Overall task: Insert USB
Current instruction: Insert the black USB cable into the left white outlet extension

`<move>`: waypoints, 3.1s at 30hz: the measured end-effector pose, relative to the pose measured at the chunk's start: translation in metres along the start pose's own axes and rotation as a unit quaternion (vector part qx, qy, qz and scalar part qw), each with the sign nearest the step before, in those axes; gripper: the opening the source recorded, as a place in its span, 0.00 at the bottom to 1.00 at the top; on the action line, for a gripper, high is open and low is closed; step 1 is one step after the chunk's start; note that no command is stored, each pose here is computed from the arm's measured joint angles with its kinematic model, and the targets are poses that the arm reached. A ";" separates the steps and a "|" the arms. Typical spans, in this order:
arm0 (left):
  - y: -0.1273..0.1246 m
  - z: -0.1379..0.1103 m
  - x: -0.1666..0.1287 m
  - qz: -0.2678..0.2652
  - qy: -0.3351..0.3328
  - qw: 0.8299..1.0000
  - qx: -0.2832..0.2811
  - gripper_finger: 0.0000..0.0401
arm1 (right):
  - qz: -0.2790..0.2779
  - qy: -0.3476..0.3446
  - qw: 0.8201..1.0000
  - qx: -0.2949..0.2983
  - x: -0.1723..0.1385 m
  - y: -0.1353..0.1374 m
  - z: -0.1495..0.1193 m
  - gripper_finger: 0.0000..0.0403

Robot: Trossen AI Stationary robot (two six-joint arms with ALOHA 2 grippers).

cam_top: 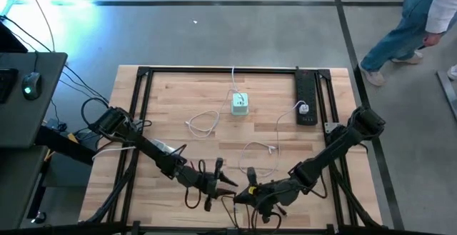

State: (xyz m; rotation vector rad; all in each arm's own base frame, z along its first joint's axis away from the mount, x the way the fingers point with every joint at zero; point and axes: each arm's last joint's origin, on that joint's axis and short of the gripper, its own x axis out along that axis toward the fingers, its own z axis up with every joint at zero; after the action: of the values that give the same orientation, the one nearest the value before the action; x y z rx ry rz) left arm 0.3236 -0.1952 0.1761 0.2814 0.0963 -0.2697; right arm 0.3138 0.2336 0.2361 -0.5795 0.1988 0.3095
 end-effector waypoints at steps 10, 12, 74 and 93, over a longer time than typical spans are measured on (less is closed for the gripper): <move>-0.004 -0.009 0.000 -0.094 0.028 0.995 -0.019 0.26 | 0.011 0.017 1.000 -0.006 0.001 -0.001 -0.004 0.00; -0.004 -0.009 0.000 -0.103 0.027 0.994 -0.020 0.26 | 0.028 0.016 0.999 0.000 0.001 0.000 -0.005 0.00; 0.014 -0.043 -0.001 -0.106 0.196 0.968 -0.118 0.26 | 0.160 0.251 0.887 0.353 0.022 -0.058 -0.099 0.58; 0.017 -0.058 -0.008 0.011 0.275 0.955 -0.110 0.26 | 0.069 0.329 0.903 0.269 0.055 -0.001 -0.148 0.44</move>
State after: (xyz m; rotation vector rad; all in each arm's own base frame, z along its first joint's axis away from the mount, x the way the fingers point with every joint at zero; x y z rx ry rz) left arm 0.3175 -0.1607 0.1266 0.1279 0.6698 -0.1496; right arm 0.3508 0.1612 0.1004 -0.0958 0.9528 0.1705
